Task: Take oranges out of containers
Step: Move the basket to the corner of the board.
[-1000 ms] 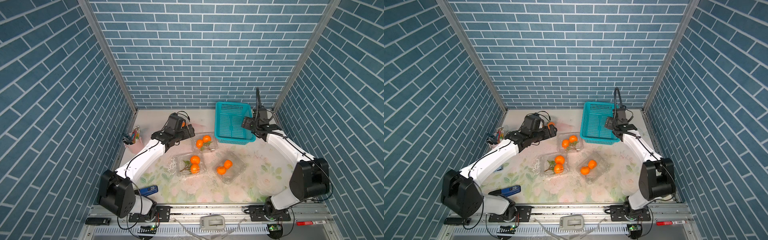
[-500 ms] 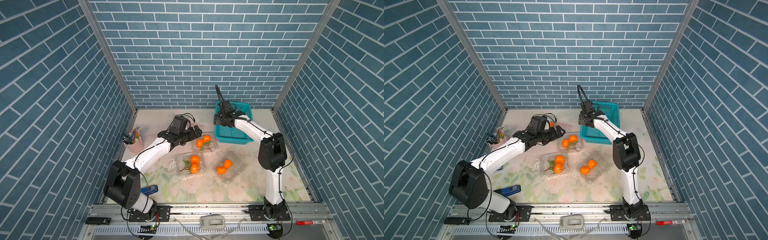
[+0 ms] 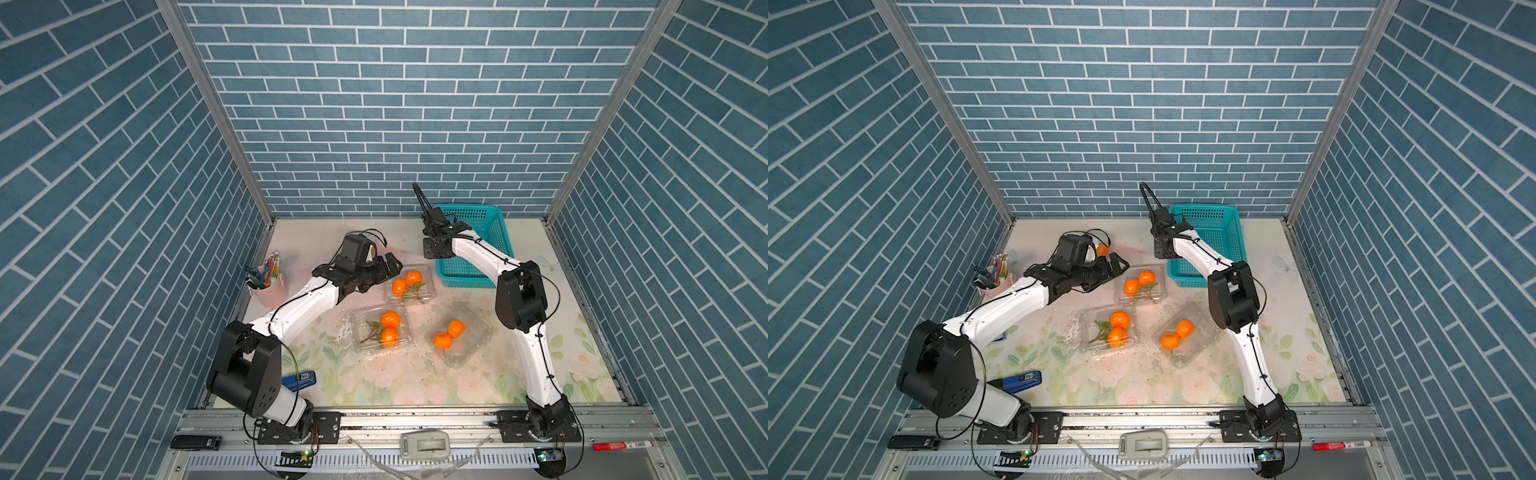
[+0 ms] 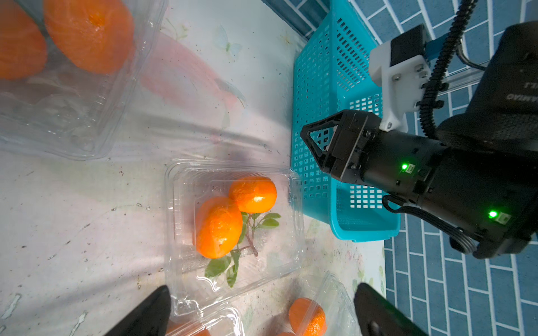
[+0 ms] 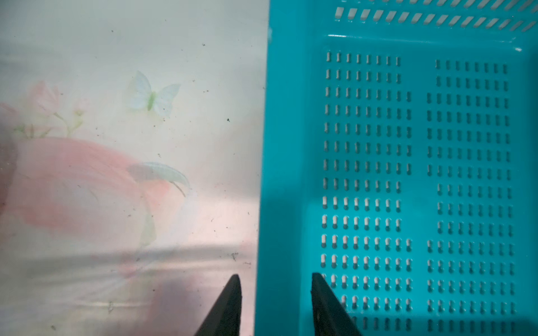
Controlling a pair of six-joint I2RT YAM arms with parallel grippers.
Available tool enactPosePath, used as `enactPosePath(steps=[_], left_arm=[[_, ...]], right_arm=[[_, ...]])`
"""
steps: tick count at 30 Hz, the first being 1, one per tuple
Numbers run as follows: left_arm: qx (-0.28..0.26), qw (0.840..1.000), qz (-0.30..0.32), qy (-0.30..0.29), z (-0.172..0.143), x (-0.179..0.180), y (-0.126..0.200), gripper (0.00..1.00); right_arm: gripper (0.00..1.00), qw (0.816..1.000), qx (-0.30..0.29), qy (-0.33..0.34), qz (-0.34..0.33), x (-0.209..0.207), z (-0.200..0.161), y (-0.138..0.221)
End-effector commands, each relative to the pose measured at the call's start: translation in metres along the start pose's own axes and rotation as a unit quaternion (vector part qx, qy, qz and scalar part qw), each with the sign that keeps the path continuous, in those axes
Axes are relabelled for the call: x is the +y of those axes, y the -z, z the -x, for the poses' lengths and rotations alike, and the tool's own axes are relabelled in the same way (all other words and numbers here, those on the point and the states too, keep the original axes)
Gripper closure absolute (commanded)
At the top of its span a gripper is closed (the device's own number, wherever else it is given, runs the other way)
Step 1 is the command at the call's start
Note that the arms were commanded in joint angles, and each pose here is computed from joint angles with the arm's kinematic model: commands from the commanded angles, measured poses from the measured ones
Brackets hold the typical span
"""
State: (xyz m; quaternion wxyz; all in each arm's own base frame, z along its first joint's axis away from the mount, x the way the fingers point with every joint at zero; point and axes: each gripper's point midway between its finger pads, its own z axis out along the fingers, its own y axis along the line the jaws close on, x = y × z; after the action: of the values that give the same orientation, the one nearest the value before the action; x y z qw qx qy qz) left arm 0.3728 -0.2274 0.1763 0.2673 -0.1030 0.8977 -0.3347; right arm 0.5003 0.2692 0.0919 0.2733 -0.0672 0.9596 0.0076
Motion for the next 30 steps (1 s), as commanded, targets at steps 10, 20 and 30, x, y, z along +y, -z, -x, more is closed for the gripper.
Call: enactPosePath(steps=[10, 20, 30], left_arm=[[0.012, 1.0, -0.026, -0.002, -0.005, -0.015, -0.013, 0.01], [0.035, 0.999, -0.03, -0.02, -0.02, -0.038, -0.028, 0.01], [0.042, 0.999, -0.013, -0.024, -0.024, -0.037, -0.03, 0.01]], right_arm=[[0.91, 0.997, -0.014, 0.034, -0.065, -0.11, -0.017, 0.049], [0.99, 0.988, -0.022, 0.106, -0.112, -0.186, -0.02, 0.056], [1.0, 0.981, -0.01, 0.148, -0.121, -0.198, -0.013, 0.038]])
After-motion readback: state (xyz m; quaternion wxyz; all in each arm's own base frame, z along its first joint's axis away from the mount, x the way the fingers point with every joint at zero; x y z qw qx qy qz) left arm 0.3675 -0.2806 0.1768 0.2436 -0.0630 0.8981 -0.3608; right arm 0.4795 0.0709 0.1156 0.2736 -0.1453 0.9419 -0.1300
